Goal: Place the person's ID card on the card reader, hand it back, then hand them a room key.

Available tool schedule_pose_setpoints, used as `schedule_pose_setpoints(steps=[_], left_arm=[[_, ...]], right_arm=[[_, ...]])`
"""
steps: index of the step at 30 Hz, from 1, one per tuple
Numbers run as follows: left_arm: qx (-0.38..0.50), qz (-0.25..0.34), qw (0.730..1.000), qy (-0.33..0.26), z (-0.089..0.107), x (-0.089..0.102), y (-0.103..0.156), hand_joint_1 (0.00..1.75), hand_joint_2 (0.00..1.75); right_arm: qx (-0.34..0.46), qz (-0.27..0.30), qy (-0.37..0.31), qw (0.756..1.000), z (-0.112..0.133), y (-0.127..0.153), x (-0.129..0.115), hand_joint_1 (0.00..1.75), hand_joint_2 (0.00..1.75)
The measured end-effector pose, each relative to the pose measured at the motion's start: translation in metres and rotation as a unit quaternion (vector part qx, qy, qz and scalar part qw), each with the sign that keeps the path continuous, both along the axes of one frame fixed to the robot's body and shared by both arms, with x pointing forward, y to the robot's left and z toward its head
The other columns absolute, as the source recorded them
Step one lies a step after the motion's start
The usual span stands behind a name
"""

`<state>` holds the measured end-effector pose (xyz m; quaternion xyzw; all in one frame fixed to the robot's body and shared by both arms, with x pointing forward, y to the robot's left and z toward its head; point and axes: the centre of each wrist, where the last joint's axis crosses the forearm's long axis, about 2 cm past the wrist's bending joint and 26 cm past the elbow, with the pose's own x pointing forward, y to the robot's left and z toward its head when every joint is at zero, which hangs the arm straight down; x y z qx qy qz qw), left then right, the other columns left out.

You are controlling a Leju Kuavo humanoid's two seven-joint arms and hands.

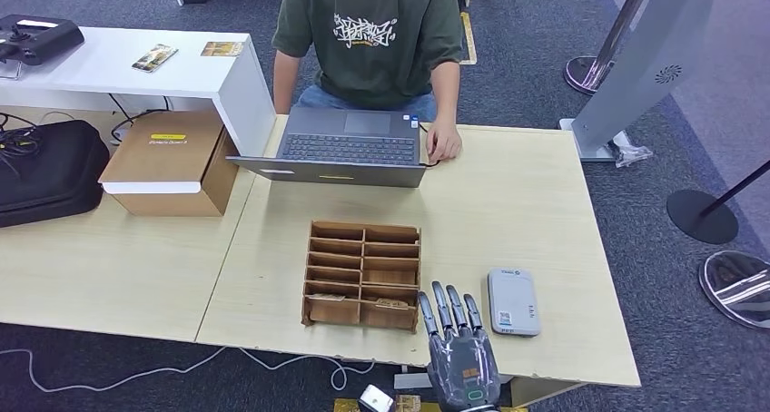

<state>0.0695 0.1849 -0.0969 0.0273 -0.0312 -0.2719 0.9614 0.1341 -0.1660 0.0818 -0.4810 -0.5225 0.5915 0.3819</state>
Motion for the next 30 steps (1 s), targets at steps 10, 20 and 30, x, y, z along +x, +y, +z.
schedule_pose_setpoints(steps=[10, 20, 30], left_arm=[[-0.002, -0.001, 1.000, 0.001, 0.000, 0.001, -0.001, 0.00, 0.00], [-0.006, -0.013, 1.000, 0.005, 0.001, 0.004, -0.004, 0.00, 0.00], [-0.007, -0.020, 1.000, 0.005, 0.002, 0.006, -0.005, 0.00, 0.00]], right_arm=[[0.038, 0.055, -0.018, 0.998, -0.005, 0.017, 0.021, 0.00, 1.75], [0.063, 0.068, -0.018, 0.996, -0.011, 0.041, 0.044, 0.00, 1.75], [0.067, 0.056, -0.015, 0.996, -0.008, 0.052, 0.059, 0.00, 1.75]])
